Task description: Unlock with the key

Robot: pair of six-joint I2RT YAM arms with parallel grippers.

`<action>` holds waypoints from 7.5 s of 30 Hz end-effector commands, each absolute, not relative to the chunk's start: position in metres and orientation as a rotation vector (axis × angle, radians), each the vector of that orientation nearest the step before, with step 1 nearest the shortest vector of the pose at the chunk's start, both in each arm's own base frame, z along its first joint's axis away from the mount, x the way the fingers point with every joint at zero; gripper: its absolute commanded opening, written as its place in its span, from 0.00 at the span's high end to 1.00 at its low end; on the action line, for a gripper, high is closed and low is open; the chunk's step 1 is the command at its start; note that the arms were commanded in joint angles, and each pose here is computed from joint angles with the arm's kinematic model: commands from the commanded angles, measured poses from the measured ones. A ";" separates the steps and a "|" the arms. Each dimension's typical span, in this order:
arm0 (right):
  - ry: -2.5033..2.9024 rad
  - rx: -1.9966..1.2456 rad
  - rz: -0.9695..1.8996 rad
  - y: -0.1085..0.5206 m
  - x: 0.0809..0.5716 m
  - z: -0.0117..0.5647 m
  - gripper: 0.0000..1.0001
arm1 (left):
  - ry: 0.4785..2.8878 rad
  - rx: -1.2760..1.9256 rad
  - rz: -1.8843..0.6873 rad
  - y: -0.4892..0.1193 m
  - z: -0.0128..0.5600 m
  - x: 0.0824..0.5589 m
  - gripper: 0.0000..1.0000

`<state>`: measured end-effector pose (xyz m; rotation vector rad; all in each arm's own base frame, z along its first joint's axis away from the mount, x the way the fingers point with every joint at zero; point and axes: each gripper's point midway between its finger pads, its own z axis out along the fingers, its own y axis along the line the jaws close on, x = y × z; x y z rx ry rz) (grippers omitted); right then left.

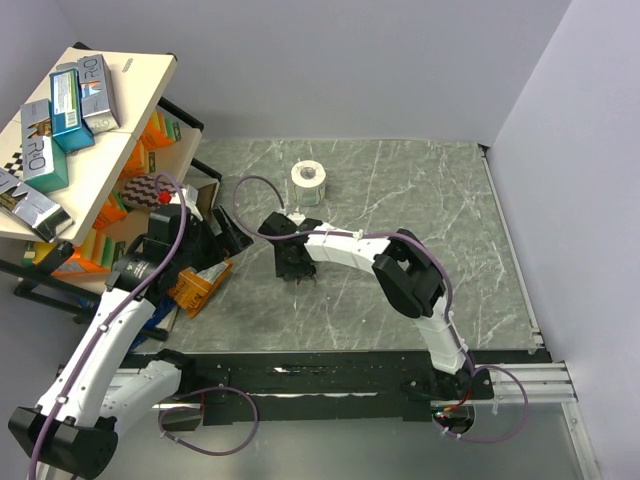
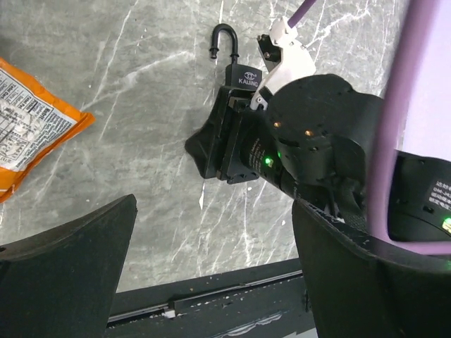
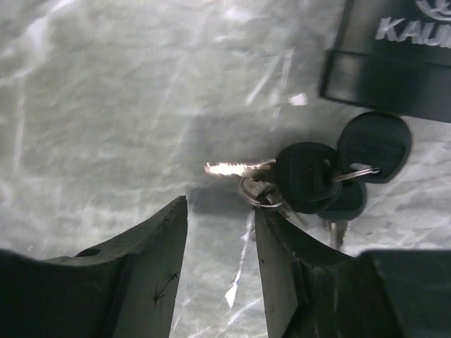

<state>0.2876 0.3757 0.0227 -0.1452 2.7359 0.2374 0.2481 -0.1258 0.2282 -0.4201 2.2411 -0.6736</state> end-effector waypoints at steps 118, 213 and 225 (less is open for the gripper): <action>2.322 -1.299 0.332 0.390 0.223 0.035 1.00 | 2.259 -0.505 -0.632 -0.117 0.224 0.264 0.04; 2.024 -0.177 1.418 0.289 0.251 0.383 0.84 | 1.719 0.492 -1.387 -0.282 0.361 0.224 0.99; 1.951 -0.594 1.373 0.293 0.230 0.384 0.43 | 1.761 0.616 -1.473 -0.281 0.354 0.193 0.99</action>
